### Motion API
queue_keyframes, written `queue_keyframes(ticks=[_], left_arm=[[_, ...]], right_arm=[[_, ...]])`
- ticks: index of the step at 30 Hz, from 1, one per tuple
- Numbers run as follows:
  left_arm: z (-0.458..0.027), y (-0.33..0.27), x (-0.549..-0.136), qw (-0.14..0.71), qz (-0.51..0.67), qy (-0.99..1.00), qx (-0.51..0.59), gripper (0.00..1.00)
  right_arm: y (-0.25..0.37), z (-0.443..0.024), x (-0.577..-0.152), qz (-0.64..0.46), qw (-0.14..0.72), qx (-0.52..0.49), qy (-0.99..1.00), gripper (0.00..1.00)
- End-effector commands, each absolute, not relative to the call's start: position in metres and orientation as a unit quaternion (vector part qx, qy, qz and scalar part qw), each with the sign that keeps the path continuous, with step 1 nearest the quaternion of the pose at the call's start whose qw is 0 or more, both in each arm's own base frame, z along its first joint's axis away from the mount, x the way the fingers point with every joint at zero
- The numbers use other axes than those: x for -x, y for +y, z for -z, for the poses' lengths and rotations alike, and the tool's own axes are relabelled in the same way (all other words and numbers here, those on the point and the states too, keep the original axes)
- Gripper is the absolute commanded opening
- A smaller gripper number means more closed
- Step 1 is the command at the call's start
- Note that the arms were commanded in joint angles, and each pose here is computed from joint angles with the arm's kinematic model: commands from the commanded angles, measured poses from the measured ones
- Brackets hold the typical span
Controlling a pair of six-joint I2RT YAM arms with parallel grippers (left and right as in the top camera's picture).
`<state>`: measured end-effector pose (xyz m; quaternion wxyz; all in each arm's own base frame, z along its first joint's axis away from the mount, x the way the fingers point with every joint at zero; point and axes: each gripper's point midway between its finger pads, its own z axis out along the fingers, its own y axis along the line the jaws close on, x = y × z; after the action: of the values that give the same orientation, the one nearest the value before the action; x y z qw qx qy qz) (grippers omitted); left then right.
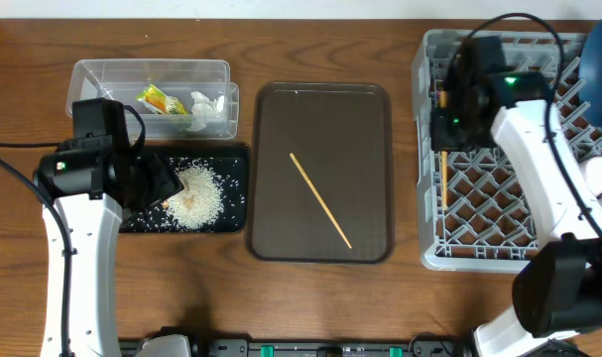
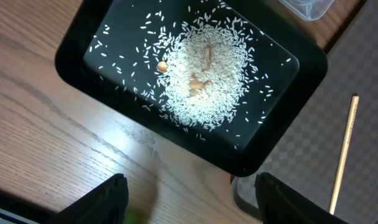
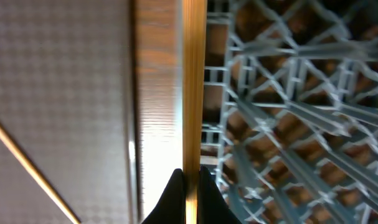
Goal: Sort waste into correct bins and load items into the dishwasher rack
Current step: 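Carry the chopstick with the right gripper and insert it upright in the rack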
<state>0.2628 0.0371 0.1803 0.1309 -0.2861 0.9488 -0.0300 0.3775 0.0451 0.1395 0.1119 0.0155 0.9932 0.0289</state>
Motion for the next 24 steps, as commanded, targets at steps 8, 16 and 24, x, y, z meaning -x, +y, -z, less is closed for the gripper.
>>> queue_keyframes(ticks=[8, 16, 24], left_arm=[[-0.179, 0.039, -0.261, 0.129, 0.026, 0.948, 0.291, 0.68], [-0.179, 0.039, -0.261, 0.129, 0.026, 0.948, 0.291, 0.68], [-0.179, 0.039, -0.261, 0.129, 0.026, 0.948, 0.291, 0.68]], right_arm=[[0.033, -0.128, -0.376, -0.018, 0.105, -0.008, 0.994, 0.01], [0.031, -0.095, -0.372, -0.013, 0.101, -0.011, 0.995, 0.01], [0.031, -0.087, -0.376, -0.014, 0.112, -0.012, 0.994, 0.04]])
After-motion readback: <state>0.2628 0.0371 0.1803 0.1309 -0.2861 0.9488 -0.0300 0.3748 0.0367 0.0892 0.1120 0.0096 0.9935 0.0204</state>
